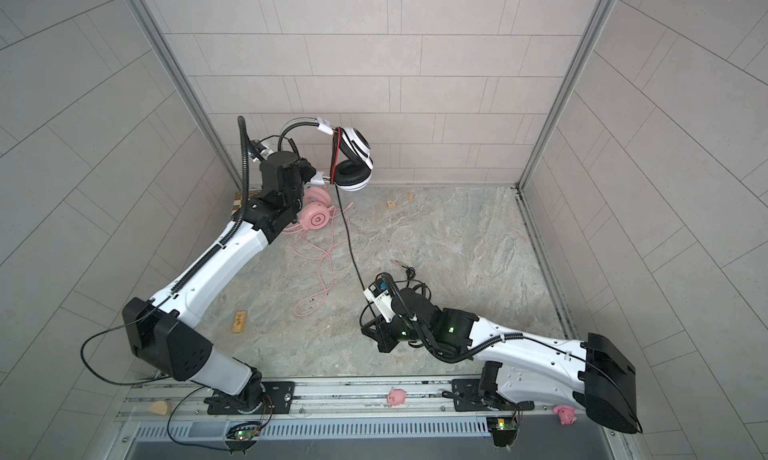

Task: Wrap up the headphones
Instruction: 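Grasp the black cable on the table with the right gripper and draw it back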

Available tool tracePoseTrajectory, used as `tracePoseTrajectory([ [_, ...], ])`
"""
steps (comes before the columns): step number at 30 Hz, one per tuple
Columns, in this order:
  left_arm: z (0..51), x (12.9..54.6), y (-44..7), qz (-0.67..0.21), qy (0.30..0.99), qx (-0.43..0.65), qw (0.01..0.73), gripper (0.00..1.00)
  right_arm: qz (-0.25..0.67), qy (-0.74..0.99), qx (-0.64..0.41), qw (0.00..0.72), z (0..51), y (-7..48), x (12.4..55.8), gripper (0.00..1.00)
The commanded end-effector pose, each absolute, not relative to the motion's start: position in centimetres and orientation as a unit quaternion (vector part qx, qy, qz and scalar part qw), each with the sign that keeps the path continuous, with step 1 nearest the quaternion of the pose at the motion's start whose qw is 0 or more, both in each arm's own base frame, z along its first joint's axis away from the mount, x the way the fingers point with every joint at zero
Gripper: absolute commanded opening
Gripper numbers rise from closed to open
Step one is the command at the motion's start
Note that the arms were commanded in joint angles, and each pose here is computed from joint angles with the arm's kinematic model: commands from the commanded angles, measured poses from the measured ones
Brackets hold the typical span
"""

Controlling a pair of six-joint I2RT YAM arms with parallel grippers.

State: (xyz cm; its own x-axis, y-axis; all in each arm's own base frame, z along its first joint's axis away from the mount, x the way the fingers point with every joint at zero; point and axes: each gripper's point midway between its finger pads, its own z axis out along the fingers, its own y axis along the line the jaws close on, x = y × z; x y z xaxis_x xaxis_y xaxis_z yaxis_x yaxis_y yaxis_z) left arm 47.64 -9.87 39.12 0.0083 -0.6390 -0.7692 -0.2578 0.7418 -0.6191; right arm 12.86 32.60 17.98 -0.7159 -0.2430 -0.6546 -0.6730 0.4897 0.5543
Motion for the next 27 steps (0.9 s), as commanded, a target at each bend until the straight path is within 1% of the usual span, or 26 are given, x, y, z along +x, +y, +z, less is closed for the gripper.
tracePoseTrajectory([
  [1,42.5,48.6,-10.8,-0.183,0.641,-0.333,0.667,0.00,0.461,0.799,-0.306,0.236,21.1,34.4,11.3,0.05],
  [3,42.0,49.1,-11.8,-0.170,0.653,-0.313,0.668,0.00,0.458,0.793,-0.321,0.242,22.6,34.4,11.0,0.05],
  [6,40.9,49.2,-12.7,-0.140,0.677,-0.278,0.667,0.00,0.430,0.785,-0.328,0.301,24.8,32.8,11.8,0.05],
  [11,38.4,48.3,-12.0,-0.086,0.701,-0.249,0.663,0.00,0.390,0.770,-0.308,0.401,29.3,28.4,13.7,0.05],
  [21,29.1,45.4,-11.8,-0.003,0.775,-0.185,0.604,0.00,0.353,0.716,-0.238,0.554,40.2,21.5,17.1,0.03],
  [25,26.8,44.3,-12.1,0.021,0.792,-0.157,0.590,0.00,0.336,0.691,-0.213,0.603,44.0,19.4,17.6,0.02],
  [27,26.1,44.0,-12.5,0.034,0.794,-0.144,0.590,0.00,0.341,0.676,-0.207,0.619,46.0,18.7,17.3,0.02],
])
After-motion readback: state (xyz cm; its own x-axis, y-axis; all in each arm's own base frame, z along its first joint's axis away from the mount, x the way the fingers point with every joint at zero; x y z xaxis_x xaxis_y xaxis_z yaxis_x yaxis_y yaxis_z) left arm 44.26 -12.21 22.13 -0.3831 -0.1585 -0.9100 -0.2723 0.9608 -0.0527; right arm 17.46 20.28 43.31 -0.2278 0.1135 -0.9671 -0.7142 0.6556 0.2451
